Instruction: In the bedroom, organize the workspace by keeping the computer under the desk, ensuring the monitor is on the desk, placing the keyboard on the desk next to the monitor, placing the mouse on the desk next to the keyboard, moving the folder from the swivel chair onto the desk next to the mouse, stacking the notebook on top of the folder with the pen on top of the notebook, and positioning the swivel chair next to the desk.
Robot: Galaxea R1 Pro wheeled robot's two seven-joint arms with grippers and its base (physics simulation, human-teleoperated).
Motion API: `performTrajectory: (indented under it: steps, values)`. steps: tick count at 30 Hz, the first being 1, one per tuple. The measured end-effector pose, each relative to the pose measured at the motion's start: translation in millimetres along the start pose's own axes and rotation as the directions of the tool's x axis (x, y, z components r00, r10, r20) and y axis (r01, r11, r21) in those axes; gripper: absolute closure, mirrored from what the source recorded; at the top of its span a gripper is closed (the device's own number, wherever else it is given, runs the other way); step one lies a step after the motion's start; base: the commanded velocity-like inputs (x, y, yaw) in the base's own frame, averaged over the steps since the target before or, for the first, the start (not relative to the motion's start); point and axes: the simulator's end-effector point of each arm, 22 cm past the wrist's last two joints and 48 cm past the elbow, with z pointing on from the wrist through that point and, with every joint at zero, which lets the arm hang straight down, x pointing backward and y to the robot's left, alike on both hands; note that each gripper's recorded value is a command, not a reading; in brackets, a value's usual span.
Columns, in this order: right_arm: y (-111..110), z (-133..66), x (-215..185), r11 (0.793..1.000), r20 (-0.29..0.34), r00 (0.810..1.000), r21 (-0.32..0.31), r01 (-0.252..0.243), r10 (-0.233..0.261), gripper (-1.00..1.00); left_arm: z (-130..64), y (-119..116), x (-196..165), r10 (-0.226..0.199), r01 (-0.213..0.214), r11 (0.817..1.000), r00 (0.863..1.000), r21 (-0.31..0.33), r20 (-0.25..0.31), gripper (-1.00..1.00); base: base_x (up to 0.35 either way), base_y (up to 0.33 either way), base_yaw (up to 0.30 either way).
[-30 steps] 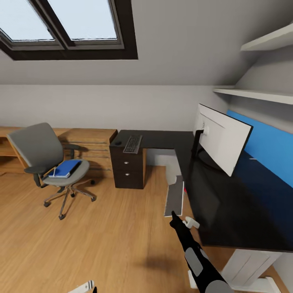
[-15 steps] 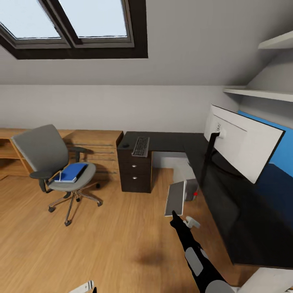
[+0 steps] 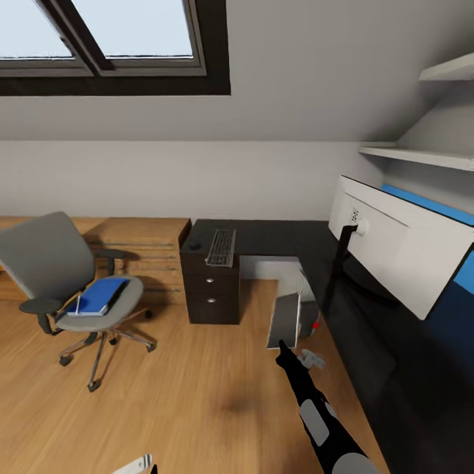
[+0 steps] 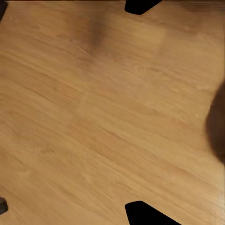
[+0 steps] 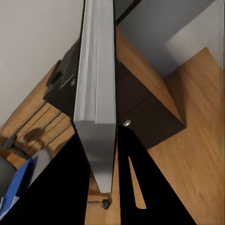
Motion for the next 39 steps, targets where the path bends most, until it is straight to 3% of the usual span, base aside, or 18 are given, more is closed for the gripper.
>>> performTrajectory:
  steps: [28, 35, 39]
  values:
    - [36, -5.2, -42, 1.000, 0.026, 1.000, -0.023, 0.006, -0.006, 1.00, -30.0, 3, -18, 0.005, -0.005, 1.000, 1.000, -0.012, -0.012, -1.00, 0.324, 0.000, -0.017]
    - [44, -7.6, -29, 0.999, -0.065, 0.997, -0.028, -0.036, 0.034, 1.00, -36.1, 10, -14, 0.014, -0.015, 0.999, 0.999, -0.028, -0.032, -1.00, 0.325, 0.000, 0.000]
    - [54, -8.1, -24, 0.993, -0.135, 0.985, -0.034, -0.113, 0.107, 1.00, -38.1, 24, -10, 0.012, -0.015, 0.998, 0.999, -0.057, -0.050, -1.00, 0.325, 0.000, 0.000]
